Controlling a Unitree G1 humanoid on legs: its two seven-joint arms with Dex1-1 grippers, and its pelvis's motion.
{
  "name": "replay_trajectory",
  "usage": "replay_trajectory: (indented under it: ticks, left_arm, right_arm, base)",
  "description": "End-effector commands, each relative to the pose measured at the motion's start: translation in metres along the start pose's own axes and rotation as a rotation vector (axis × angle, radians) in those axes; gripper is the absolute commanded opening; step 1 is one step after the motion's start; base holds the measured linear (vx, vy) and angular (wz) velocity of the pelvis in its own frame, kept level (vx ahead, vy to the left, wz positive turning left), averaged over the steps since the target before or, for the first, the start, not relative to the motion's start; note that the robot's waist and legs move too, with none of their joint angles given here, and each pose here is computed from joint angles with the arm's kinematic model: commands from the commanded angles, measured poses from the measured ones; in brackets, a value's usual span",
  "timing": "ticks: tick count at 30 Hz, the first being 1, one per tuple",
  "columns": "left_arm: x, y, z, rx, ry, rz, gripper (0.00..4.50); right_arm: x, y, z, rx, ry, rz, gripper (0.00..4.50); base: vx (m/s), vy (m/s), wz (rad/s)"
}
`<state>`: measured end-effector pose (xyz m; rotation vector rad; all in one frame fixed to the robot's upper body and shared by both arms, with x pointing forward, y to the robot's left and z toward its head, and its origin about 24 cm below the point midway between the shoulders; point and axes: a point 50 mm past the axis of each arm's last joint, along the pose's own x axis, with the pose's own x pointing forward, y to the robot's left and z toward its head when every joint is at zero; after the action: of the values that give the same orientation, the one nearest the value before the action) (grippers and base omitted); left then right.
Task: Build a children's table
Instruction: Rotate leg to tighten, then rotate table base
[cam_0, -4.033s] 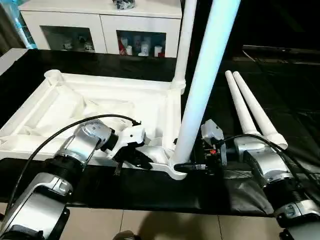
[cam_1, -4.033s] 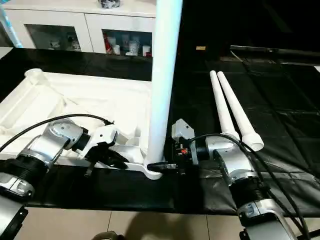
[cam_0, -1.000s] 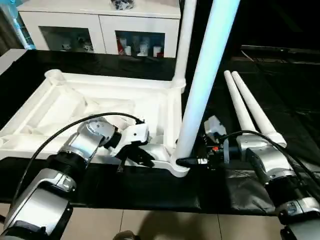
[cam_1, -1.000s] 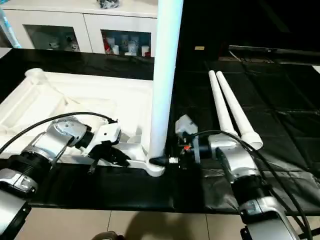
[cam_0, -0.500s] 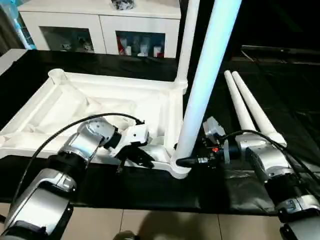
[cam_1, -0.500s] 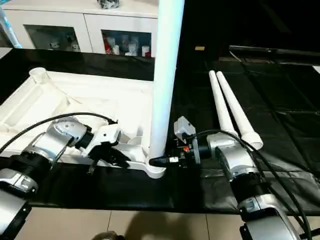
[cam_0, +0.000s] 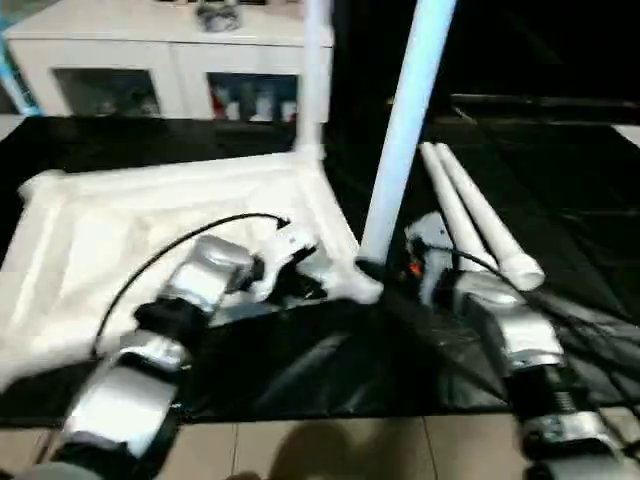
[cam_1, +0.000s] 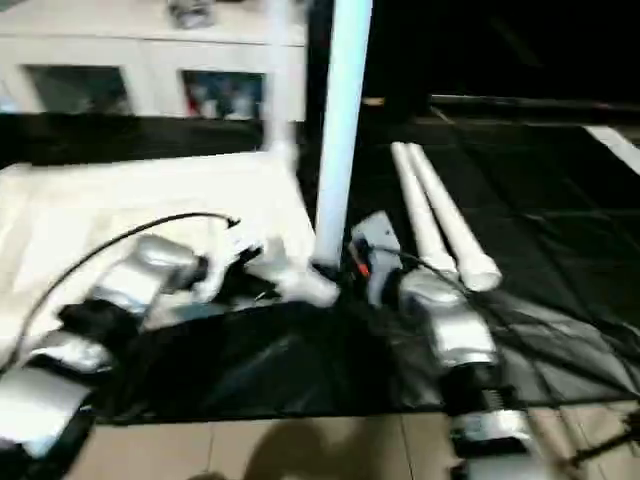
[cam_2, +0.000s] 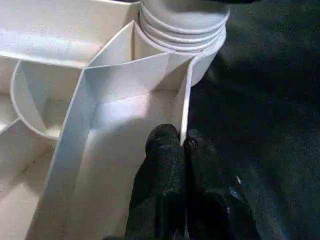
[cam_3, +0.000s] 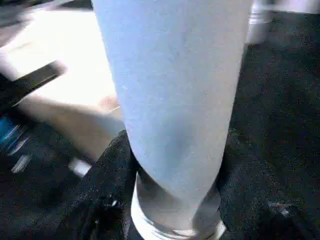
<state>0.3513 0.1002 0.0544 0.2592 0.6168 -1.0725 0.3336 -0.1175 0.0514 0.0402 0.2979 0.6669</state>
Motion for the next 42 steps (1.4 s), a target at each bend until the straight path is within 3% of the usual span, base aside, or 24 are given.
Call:
replay_trajectory:
  ticks: [1,5,9,10,13,15,18,20,24,25,29,31,34,39,42]
  left_arm:
    - [0.015,-0.005,0.03,-0.039,-0.128,0.09,0.0]
    - [0.021,-0.005,0.041,-0.048,-0.164,0.173,0.0]
    - [0.022,-0.006,0.045,-0.03,-0.162,0.194,0.0]
    - [0.022,-0.006,0.045,-0.01,-0.152,0.192,0.0]
    - [0.021,-0.005,0.044,0.024,-0.157,0.179,0.0]
    - [0.02,-0.004,0.041,0.048,-0.15,0.175,0.0]
    - [0.018,-0.003,0.037,0.094,-0.156,0.158,0.0]
    - [0.017,-0.003,0.036,0.119,-0.161,0.151,0.0]
    - [0.016,-0.003,0.037,0.137,-0.196,0.14,0.0]
    - [0.015,-0.003,0.039,0.131,-0.22,0.133,0.44]
    - [0.011,-0.002,0.045,0.089,-0.276,0.122,0.58]
    - [-0.002,0.004,0.055,0.116,-0.346,0.154,0.95]
    - [-0.019,0.013,0.058,0.106,-0.378,0.191,0.97]
    - [-0.068,0.038,0.04,0.112,-0.294,0.336,0.97]
    - [-0.115,0.054,0.021,0.126,-0.2,0.5,0.97]
  right_arm:
    - [0.024,0.036,-0.018,0.045,0.09,0.06,1.98]
    - [0.034,0.039,-0.018,0.022,0.111,-0.032,1.98]
    - [0.036,0.035,-0.016,0.059,0.092,-0.098,1.98]
    - [0.035,0.033,-0.014,0.078,0.079,-0.128,2.51]
    - [0.033,0.031,-0.012,0.069,0.065,-0.144,2.74]
    - [0.029,0.024,-0.01,0.04,0.052,-0.19,2.84]
    - [0.021,0.018,-0.007,0.117,-0.01,-0.184,3.13]
    - [0.015,0.016,-0.007,0.094,-0.012,-0.183,3.27]
    - [-0.004,0.018,0.004,0.135,-0.134,-0.106,3.63]
    - [-0.009,0.018,0.007,0.133,-0.159,-0.107,3.69]
    - [-0.014,0.017,0.009,0.114,-0.178,-0.116,4.0]
    - [-0.018,0.012,0.006,0.112,-0.175,-0.174,4.26]
    - [-0.018,0.011,0.003,0.106,-0.164,-0.187,4.45]
    - [-0.018,0.018,0.002,0.101,-0.142,-0.155,4.45]
    - [-0.016,0.024,0.001,0.059,-0.122,-0.122,4.45]
  base:
    - [0.0,0.0,0.0]
    - [0.0,0.0,0.0]
    - [0.0,0.0,0.0]
    - [0.0,0.0,0.0]
    - [0.0,0.0,0.0]
    - [0.0,0.0,0.0]
    - [0.0,0.0,0.0]
    - [0.0,0.0,0.0]
    - [0.0,0.0,0.0]
    - [0.0,0.0,0.0]
    - [0.0,0.0,0.0]
    - [0.0,0.0,0.0]
    - [0.0,0.0,0.0]
    - [0.0,0.0,0.0]
    - [0.0,0.0,0.0]
